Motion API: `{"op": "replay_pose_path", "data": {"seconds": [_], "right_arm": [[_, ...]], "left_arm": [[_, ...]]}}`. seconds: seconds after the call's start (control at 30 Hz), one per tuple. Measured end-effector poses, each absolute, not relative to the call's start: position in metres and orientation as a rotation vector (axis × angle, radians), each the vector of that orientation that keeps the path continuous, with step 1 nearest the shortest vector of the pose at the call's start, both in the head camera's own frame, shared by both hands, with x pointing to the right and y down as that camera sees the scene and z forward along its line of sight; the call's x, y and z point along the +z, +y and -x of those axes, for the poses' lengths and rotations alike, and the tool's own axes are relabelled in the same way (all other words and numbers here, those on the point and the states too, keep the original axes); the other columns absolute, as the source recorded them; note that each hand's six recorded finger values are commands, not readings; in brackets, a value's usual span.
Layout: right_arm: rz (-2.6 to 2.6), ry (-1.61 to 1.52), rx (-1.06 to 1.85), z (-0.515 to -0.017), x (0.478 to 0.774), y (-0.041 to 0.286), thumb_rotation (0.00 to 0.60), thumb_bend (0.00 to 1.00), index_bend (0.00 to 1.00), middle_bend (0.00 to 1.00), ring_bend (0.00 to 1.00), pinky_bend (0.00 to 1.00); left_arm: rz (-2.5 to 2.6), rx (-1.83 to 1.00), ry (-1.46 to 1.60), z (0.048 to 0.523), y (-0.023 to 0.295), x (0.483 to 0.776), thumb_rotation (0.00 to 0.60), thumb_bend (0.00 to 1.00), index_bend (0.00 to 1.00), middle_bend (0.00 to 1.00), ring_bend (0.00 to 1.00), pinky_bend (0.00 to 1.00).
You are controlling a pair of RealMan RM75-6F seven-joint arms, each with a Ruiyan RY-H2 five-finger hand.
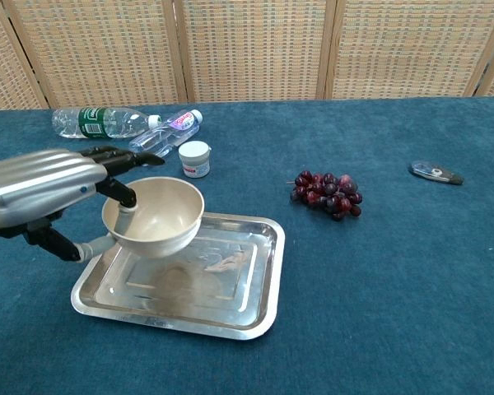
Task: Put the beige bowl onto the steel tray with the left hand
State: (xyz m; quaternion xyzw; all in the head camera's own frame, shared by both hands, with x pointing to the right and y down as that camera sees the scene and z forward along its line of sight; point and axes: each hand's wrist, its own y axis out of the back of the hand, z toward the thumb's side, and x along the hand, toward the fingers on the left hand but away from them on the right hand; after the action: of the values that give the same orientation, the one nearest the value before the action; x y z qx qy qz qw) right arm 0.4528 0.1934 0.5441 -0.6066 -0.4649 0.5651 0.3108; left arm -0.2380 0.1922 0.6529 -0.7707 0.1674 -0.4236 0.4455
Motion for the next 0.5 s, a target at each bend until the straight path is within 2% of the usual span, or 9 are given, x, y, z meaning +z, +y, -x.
{"op": "replay_pose_path", "data": {"seconds": [0.2,0.23,0.3,0.33,0.37,0.43,0.5], "right_arm": [[1.601,-1.23,1.493,-0.453,0.544,0.193,0.6,0.0,0.04,0.0,0.0,0.0],[1.601,-1.231,1.493,-0.453,0.544,0.193,0.6,0.0,0.04,0.0,0.0,0.0],[1.602,-1.232,1.492,-0.453,0.544,0.193,0.6,0.0,0.04,0.0,0.0,0.0],[1.602,-1.232,1.492,-0.453,0.543,0.193,0.6,0.0,0.04,0.0,0.0,0.0],[1.603,-1.232,1.492,-0.454,0.543,0.193,0.6,0.0,0.04,0.0,0.0,0.0],[1.601,-1.234,1.491,-0.454,0.543,0.193,0.6,0.0,0.04,0.0,0.0,0.0],[1.6,-1.236,1.491,-0.454,0.543,0.193,0.6,0.0,0.04,0.0,0.0,0.0]], "left_arm": [[1.933,-1.063,0.371,0.232,0.206,0.67,0.6,0.46,0.63,0.0,0.0,0.0],[1.936,-1.065,0.371,0.232,0.207,0.672,0.6,0.41,0.57,0.0,0.0,0.0],[1.946,-1.071,0.366,0.231,0.209,0.676,0.6,0.2,0.35,0.0,0.0,0.0],[1.949,-1.076,0.364,0.231,0.21,0.677,0.6,0.07,0.19,0.0,0.0,0.0],[1.954,-1.084,0.362,0.232,0.211,0.679,0.6,0.01,0.07,0.0,0.0,0.0],[1.961,-1.102,0.358,0.234,0.211,0.681,0.6,0.0,0.0,0.0,0.0,0.0],[1.977,-1.118,0.365,0.234,0.211,0.68,0.6,0.0,0.0,0.0,0.0,0.0]]}}
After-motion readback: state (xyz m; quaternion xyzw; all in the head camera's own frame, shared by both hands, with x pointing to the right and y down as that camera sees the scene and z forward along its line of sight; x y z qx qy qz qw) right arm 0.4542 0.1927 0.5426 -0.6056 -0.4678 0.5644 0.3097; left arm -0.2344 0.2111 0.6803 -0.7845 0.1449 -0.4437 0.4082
